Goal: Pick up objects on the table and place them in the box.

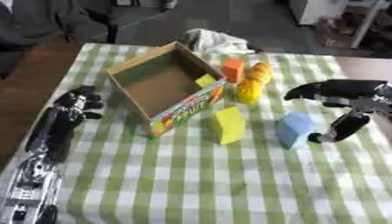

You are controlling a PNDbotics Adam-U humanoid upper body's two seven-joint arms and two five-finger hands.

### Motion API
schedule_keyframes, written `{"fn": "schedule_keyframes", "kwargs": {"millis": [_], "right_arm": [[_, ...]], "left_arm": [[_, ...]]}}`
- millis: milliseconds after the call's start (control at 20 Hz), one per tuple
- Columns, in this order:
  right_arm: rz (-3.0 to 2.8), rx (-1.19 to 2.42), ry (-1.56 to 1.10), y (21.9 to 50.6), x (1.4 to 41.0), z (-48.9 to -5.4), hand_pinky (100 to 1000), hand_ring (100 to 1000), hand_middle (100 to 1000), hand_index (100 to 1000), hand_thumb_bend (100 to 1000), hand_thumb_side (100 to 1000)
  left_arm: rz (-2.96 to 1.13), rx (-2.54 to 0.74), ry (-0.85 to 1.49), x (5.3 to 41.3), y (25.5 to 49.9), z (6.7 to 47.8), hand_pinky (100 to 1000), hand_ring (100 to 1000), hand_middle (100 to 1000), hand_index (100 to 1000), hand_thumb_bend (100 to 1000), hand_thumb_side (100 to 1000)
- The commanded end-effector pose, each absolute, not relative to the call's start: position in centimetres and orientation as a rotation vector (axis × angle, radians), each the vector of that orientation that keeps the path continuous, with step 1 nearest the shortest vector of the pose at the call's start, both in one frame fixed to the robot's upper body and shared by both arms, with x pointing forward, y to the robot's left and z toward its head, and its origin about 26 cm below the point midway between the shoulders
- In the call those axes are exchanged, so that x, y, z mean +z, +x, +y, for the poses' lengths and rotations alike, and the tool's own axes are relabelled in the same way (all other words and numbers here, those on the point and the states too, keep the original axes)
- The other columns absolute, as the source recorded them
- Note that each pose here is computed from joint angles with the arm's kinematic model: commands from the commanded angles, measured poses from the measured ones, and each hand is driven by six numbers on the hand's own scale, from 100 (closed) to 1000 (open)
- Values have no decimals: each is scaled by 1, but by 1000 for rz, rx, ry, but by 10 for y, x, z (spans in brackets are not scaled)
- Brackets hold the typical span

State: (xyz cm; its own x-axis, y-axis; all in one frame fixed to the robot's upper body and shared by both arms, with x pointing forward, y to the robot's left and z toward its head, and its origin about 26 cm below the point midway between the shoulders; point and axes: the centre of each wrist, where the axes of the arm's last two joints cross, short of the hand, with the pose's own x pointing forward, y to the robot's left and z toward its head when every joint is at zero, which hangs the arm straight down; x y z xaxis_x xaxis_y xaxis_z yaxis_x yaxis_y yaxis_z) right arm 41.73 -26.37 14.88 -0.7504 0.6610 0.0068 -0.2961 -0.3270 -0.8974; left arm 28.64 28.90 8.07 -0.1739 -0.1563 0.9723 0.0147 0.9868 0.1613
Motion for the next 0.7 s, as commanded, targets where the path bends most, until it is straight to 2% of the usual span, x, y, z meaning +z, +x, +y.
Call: {"fn": "schedule_keyframes", "kwargs": {"millis": [50,700], "right_arm": [[-1292,2121,-528,423,156,-266,967,1000,950,1000,436,231],[-1197,2113,-529,432,131,-272,955,1000,930,994,423,227]], "left_arm": [[-1759,-170,106,86,287,289,647,687,632,778,165,698],[-1758,-173,96,85,288,287,647,686,631,778,163,696]]}}
